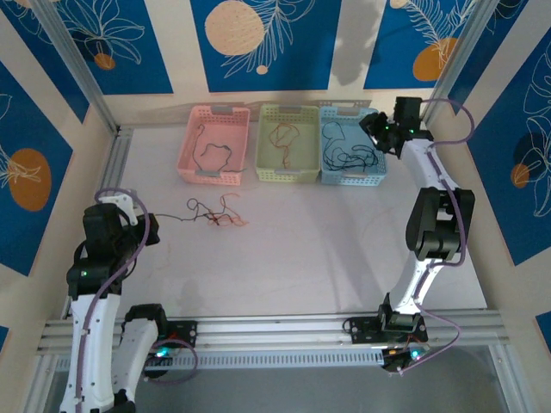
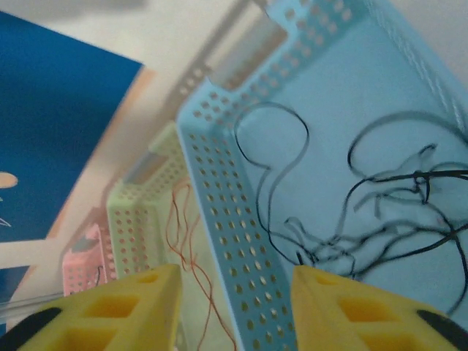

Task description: Untangle the cables

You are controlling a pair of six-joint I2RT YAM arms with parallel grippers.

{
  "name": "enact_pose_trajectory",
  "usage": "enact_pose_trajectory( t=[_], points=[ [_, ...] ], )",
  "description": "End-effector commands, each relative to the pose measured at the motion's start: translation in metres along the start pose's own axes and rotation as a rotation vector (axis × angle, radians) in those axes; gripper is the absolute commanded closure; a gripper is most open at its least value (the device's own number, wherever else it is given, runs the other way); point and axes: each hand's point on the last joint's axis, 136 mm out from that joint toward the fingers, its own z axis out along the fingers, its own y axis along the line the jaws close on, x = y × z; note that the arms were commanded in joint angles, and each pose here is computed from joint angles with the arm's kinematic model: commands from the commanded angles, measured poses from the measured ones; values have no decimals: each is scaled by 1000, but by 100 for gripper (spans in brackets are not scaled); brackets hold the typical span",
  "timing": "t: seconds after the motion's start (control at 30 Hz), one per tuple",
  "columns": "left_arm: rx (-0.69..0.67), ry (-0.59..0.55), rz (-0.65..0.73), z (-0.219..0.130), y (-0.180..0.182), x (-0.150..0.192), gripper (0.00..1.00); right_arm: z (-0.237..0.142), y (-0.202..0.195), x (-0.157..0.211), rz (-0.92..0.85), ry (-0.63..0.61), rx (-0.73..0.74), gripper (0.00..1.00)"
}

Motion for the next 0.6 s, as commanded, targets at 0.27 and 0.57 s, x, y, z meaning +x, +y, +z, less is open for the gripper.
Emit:
enact_pose_trajectory(
  t=[0.27,0.57],
  points=[
    [175,5,17,5,-28,-3,100,-77,35,111,-267,104,-184,54],
    [462,124,23,15,-78,14,100,-102,42,242,-496,370,-354,54]
  ],
)
